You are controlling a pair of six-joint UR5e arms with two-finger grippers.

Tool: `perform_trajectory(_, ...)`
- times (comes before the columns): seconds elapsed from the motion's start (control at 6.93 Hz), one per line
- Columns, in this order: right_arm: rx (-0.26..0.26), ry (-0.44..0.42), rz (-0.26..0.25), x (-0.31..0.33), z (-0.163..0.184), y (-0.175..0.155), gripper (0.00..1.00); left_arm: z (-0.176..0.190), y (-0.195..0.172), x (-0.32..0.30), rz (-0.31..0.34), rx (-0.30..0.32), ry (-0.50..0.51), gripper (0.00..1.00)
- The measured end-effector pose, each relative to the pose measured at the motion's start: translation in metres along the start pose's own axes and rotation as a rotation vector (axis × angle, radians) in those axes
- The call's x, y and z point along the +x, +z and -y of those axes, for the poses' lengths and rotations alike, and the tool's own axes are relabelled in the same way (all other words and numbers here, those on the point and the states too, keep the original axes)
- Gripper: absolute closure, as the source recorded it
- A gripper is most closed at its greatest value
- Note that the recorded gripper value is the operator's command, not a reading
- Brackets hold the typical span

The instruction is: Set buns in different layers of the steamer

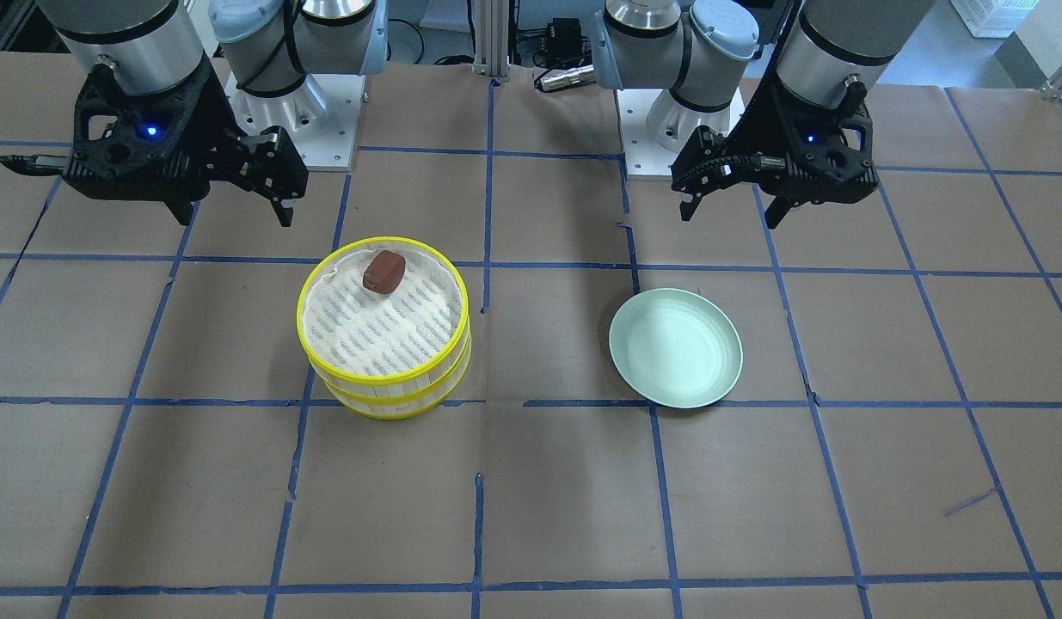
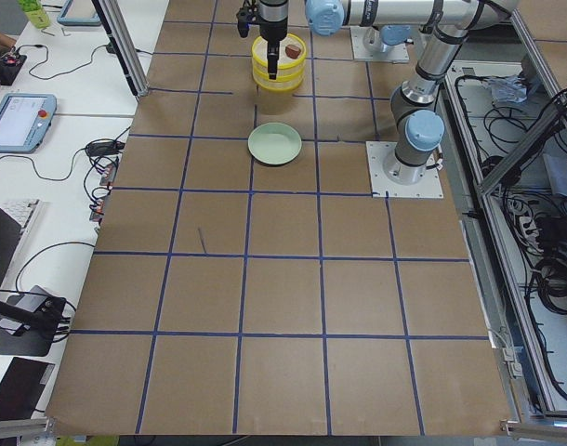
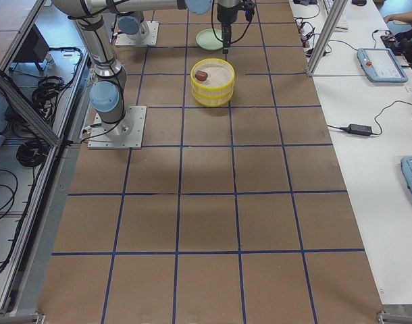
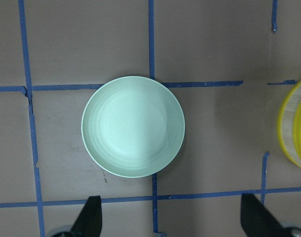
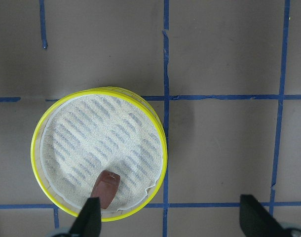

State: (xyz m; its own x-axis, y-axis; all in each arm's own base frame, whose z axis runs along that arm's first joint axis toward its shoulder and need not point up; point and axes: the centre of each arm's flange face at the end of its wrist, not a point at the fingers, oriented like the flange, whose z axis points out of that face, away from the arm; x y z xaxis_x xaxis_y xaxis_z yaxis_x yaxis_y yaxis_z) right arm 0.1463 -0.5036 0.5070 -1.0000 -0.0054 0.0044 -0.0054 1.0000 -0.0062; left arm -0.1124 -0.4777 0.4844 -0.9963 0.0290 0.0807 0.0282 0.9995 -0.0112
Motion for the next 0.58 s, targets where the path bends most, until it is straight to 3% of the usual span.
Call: perform_trajectory(0.58,0.0,0.0,0.001,-0.0001,0.0,-0.0003,0.0,-0.0002,0.0013,-0.0009,0.006,-0.004,-0.011,0.0)
